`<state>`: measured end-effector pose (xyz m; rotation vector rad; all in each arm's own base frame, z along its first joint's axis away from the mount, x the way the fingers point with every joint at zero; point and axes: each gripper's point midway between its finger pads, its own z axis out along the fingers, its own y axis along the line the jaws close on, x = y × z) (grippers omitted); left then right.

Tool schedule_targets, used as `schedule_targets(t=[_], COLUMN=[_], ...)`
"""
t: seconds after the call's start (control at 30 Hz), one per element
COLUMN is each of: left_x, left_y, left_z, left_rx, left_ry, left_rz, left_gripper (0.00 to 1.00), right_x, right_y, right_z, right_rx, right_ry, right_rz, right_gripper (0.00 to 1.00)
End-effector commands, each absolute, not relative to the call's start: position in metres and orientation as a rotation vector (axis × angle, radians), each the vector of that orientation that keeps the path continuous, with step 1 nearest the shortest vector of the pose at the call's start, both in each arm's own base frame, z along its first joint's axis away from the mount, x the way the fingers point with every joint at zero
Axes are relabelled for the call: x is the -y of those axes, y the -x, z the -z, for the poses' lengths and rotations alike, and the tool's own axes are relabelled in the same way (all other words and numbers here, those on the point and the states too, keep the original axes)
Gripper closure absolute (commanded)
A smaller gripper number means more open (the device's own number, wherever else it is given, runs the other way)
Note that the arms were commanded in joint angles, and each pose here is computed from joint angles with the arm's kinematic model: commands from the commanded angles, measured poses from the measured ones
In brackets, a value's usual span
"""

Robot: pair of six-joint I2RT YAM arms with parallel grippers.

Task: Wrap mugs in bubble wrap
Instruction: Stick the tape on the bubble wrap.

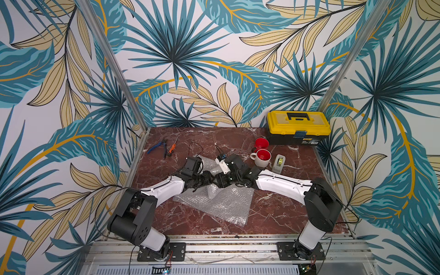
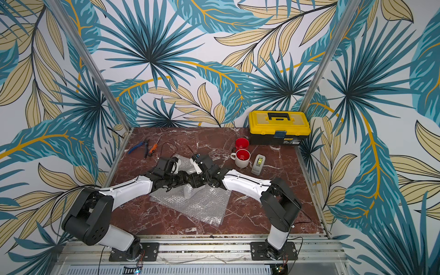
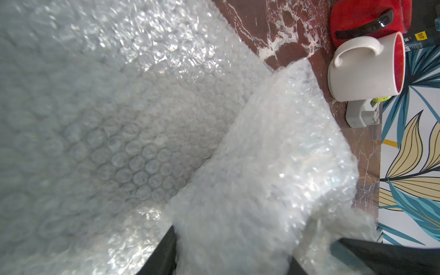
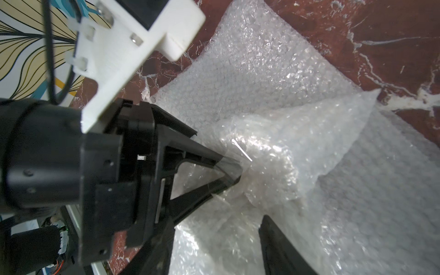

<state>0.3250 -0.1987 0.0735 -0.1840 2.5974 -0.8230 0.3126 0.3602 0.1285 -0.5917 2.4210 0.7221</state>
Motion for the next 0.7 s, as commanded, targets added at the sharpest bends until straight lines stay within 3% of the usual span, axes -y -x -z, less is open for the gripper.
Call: schedule_targets(t=[0.0,0.67], left_x=[0.202,0.203], left_y=[-0.321,-0.321], left_z=[-0.069,-0.069], left_rx=[-2.634,-2.635], left_ry=[0.166,0.165], left_rz=[0.815,0.816], left_gripper=[0.50,0.50], right_x=[-0.353,-0.346], right_y=[-0.306,-0.286], right_z=[-0.136,-0.153], right_rx=[-2.472,-2.581], right_ry=[0.557,0.371], right_rz=[-0.724,-0.836], right_gripper=[0.35,0.34])
